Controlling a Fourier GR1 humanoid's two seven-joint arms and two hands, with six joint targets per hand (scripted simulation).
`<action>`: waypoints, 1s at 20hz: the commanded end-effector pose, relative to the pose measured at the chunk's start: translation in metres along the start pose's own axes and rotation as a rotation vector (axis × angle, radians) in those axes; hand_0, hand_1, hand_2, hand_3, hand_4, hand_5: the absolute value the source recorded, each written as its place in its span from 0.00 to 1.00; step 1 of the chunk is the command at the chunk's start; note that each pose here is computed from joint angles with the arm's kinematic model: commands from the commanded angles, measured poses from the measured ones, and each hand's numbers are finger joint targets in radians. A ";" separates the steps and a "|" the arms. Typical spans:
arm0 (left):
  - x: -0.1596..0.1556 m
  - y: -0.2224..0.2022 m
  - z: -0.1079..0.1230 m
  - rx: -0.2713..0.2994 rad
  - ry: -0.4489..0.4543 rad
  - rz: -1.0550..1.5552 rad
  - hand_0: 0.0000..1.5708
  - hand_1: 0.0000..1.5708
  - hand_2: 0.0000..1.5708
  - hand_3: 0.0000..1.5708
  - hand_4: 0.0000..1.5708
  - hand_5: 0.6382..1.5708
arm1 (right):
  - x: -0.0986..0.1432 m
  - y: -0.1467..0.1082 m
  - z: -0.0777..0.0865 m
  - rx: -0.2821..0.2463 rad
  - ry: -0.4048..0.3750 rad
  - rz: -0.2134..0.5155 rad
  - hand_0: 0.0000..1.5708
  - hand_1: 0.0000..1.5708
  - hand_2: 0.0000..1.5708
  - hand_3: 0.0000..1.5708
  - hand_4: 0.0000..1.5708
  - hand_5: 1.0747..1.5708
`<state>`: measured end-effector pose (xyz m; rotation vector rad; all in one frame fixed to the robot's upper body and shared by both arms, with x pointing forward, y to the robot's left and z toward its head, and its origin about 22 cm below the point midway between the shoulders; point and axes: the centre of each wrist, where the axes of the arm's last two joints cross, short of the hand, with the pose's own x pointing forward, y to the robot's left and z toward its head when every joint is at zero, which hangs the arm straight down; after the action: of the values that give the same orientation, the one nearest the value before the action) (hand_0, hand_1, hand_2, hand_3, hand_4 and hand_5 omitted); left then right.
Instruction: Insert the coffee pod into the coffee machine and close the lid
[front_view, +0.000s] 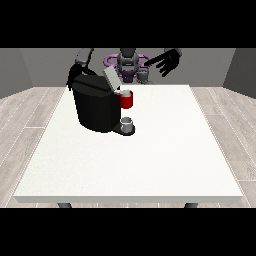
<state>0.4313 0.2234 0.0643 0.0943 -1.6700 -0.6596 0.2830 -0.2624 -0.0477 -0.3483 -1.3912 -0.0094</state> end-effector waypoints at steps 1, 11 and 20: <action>-0.066 -0.042 0.048 0.037 0.113 0.292 0.00 0.00 0.00 0.00 0.17 1.00 | -0.018 -0.010 0.016 -0.018 0.061 -0.028 0.00 0.00 0.00 0.00 0.00 1.00; -0.124 -0.074 0.121 0.027 0.271 0.368 0.00 0.00 0.00 0.00 0.27 1.00 | 0.056 0.014 0.001 0.240 -0.121 -0.031 0.00 0.00 0.00 0.00 0.12 1.00; -0.088 -0.061 0.104 0.049 0.149 0.377 0.00 0.00 0.00 0.00 0.25 1.00 | 0.086 -0.024 -0.032 0.176 -0.162 -0.030 0.00 0.00 0.00 0.00 0.00 1.00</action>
<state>0.3388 0.2369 -0.0589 -0.1479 -1.4509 -0.3242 0.3149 -0.2687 0.0210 -0.1973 -1.5283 0.1374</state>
